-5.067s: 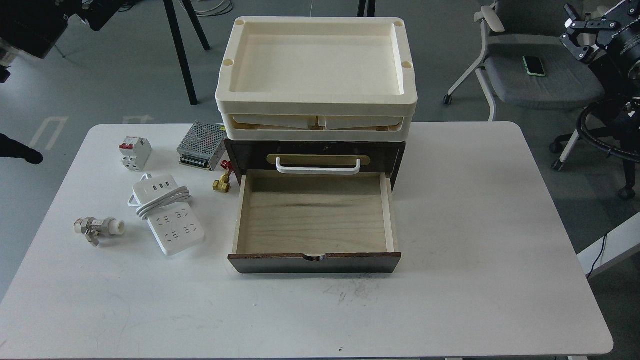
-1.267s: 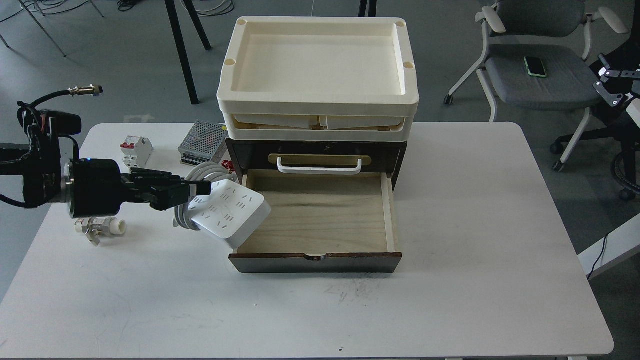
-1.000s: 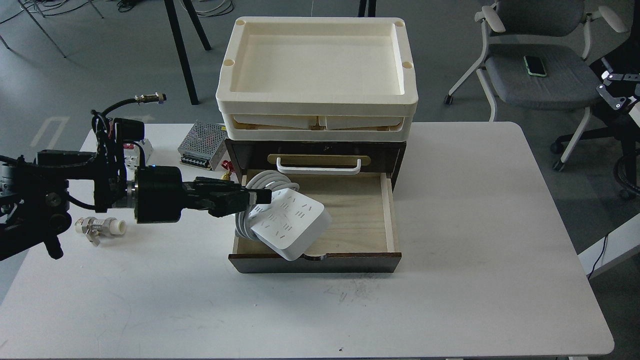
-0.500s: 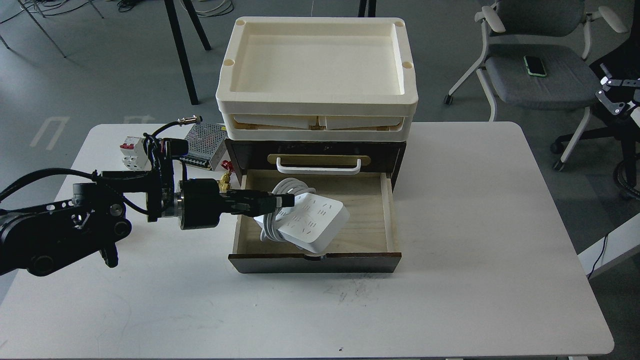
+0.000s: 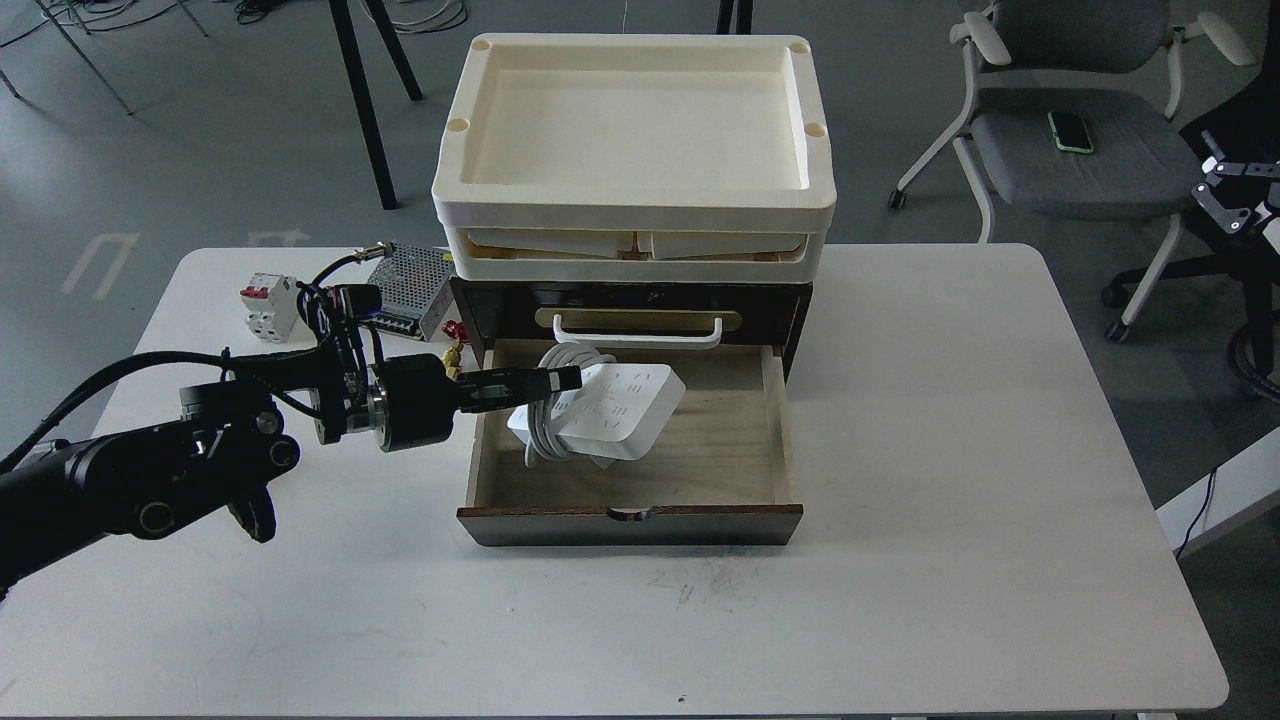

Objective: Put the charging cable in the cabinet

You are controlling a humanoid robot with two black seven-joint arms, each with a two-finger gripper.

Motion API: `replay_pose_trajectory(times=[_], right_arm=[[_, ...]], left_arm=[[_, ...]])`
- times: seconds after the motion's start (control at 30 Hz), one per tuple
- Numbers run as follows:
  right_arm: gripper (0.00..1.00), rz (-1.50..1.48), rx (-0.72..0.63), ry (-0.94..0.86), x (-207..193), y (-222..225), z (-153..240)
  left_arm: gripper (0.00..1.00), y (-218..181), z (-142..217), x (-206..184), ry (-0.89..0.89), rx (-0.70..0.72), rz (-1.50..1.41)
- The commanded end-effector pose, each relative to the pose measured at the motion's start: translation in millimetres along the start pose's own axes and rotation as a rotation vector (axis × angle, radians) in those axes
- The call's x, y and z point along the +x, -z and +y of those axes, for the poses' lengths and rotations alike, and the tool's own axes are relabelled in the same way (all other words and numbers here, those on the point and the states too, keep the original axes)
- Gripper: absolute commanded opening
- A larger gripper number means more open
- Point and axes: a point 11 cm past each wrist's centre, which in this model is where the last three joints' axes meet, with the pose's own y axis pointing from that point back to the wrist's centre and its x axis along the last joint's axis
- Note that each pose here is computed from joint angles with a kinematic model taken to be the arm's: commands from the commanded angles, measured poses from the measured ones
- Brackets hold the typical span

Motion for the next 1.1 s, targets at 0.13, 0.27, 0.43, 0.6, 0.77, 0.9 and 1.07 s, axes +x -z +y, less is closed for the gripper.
replay_pose_trajectory(times=[0.13, 0.27, 0.43, 0.6, 0.77, 0.9, 1.07], right_arm=[[1.00, -0.005, 0.000, -0.009, 3.8, -2.5, 3.3], [1.00, -0.007, -0.001, -0.011, 4.5, -3.4, 4.1], [1.00, -0.011, 0.004, -0.009, 3.7, -2.2, 3.7], [1.00, -0.011, -0.004, -0.016, 6.9, -5.5, 6.4], [1.00, -0.014, -0.008, -0.027, 11.0, -7.8, 9.9], [1.00, -0.017, 0.001, -0.034, 14.0, -4.8, 12.1], [1.00, -0.020, 0.006, -0.033, 13.6, -3.4, 11.8]], left_arm=[[0.00, 23.2, -0.3, -13.9, -0.066, 0.046, 0.025], [0.00, 26.4, -3.1, -19.2, -0.088, 0.051, 0.019], [0.01, 24.9, -9.5, -27.2, -0.079, 0.040, 0.032], [0.11, 17.4, -23.8, -41.3, -0.067, 0.006, 0.064], [0.31, 11.5, -33.2, -49.4, -0.075, -0.023, 0.120], [0.46, 7.6, -36.3, -45.6, -0.119, -0.048, 0.208], [0.72, 2.8, -35.9, -36.2, -0.160, -0.074, 0.262]])
